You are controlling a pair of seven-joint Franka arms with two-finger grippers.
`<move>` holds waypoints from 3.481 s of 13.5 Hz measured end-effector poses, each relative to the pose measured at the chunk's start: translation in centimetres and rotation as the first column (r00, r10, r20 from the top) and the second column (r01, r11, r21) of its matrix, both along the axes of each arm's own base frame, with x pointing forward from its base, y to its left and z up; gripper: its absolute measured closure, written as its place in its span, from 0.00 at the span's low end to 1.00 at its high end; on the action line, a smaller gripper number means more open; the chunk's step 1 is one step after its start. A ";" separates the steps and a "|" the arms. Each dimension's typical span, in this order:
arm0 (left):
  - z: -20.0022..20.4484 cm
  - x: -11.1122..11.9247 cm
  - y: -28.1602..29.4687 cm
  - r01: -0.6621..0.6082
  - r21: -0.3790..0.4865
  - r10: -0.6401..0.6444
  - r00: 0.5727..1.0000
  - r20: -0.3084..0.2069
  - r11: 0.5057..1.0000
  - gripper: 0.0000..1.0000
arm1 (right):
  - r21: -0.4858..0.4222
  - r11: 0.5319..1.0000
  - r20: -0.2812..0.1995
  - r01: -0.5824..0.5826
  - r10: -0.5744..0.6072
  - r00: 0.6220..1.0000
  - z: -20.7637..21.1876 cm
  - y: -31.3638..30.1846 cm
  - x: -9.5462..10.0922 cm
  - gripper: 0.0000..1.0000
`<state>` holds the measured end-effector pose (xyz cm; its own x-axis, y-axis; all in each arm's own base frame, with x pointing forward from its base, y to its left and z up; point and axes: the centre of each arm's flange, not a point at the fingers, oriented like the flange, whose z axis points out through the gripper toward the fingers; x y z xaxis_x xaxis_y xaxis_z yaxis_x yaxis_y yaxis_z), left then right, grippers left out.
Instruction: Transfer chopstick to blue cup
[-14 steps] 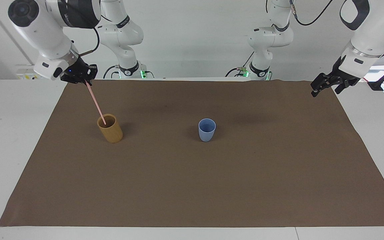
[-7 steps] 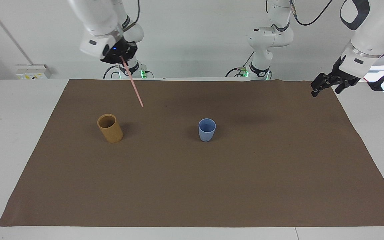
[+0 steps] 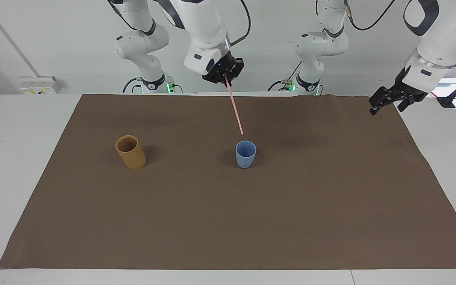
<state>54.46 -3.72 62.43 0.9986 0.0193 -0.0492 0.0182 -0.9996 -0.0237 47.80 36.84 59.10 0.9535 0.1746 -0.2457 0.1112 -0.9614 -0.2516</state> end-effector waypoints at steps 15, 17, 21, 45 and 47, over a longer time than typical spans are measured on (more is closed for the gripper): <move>0.0 0.0 0.0 0.000 0.000 0.000 1.000 0.000 1.000 0.00 | -0.001 0.998 0.031 0.067 -0.067 0.997 -7.5 0.1 -0.3 0.88; 0.0 0.0 0.0 0.000 0.000 0.000 1.000 0.000 1.000 0.00 | 0.015 0.996 0.059 0.089 -0.089 0.994 -8.3 -0.2 0.0 0.80; 0.0 0.0 0.0 0.000 0.000 0.000 1.000 0.000 1.000 0.00 | 0.032 0.993 0.090 0.114 -0.117 0.989 -8.7 -0.8 0.5 0.35; 0.0 0.0 0.0 0.000 0.000 0.000 1.000 -0.001 1.000 0.00 | -0.264 0.948 0.177 0.175 -0.131 0.975 7.4 -39.0 4.2 0.00; 0.0 0.0 0.0 0.000 0.000 0.000 1.000 -0.001 1.000 0.00 | -0.265 0.948 0.175 0.175 -0.131 0.976 7.3 -39.0 4.2 0.00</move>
